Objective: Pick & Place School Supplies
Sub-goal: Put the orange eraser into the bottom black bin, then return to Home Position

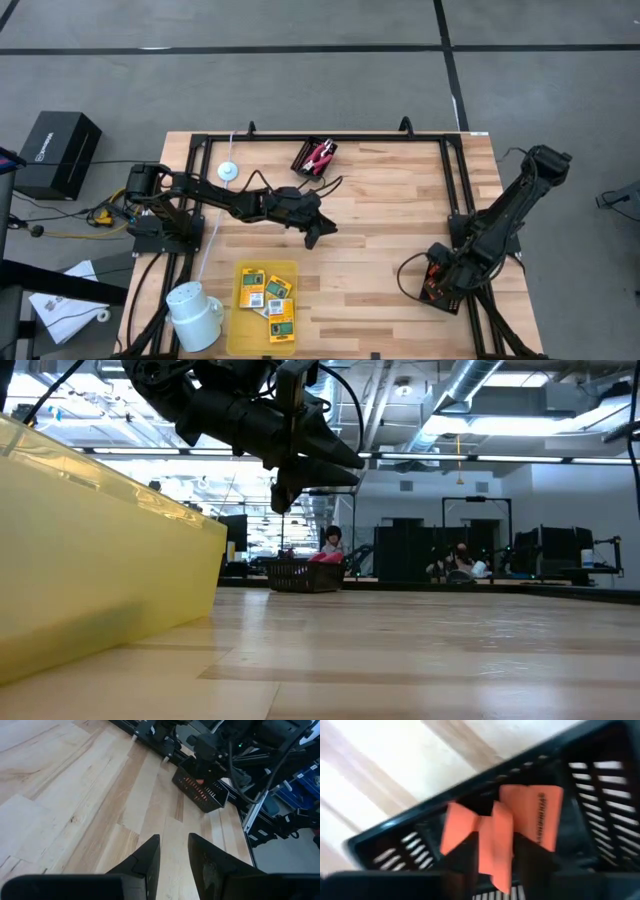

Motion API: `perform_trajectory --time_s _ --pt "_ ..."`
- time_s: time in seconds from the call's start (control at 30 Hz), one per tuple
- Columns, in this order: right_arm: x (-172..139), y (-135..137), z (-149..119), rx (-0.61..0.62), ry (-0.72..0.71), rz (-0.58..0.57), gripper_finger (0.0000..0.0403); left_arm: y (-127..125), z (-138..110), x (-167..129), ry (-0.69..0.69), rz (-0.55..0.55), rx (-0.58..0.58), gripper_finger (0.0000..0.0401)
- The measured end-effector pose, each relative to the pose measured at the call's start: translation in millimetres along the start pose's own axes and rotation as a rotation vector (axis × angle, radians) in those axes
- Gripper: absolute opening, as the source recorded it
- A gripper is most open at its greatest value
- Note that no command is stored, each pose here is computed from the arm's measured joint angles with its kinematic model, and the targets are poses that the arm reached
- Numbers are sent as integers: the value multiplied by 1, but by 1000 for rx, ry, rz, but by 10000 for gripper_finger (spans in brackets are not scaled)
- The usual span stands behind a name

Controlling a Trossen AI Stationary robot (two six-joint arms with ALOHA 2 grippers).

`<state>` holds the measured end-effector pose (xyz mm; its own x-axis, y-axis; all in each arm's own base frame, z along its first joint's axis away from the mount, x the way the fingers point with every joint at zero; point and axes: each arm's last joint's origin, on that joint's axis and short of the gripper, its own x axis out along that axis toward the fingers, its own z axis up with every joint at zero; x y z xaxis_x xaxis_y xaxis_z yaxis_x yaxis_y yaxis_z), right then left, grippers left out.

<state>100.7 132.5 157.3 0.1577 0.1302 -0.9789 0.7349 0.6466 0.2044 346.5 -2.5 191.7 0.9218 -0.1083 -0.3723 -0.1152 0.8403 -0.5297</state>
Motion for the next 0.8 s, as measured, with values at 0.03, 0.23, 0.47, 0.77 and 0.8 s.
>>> perform_trajectory --time_s 0.03,0.23,0.47,0.77,0.8 --pt "-1 1 0 -6 0 18 126 0 0 0 0 0 0 95" --pt "-13 7 -1 -53 16 116 236 0 0 0 -4 -2 -2 95" --pt "-44 14 4 -73 -27 277 253 -29 41 -35 -202 -136 32 95" --pt "-133 16 32 -11 -591 612 228 -63 107 -172 -606 -242 130 95" --pt "-144 14 34 -13 -655 634 226 -66 109 -189 -645 -248 158 95"
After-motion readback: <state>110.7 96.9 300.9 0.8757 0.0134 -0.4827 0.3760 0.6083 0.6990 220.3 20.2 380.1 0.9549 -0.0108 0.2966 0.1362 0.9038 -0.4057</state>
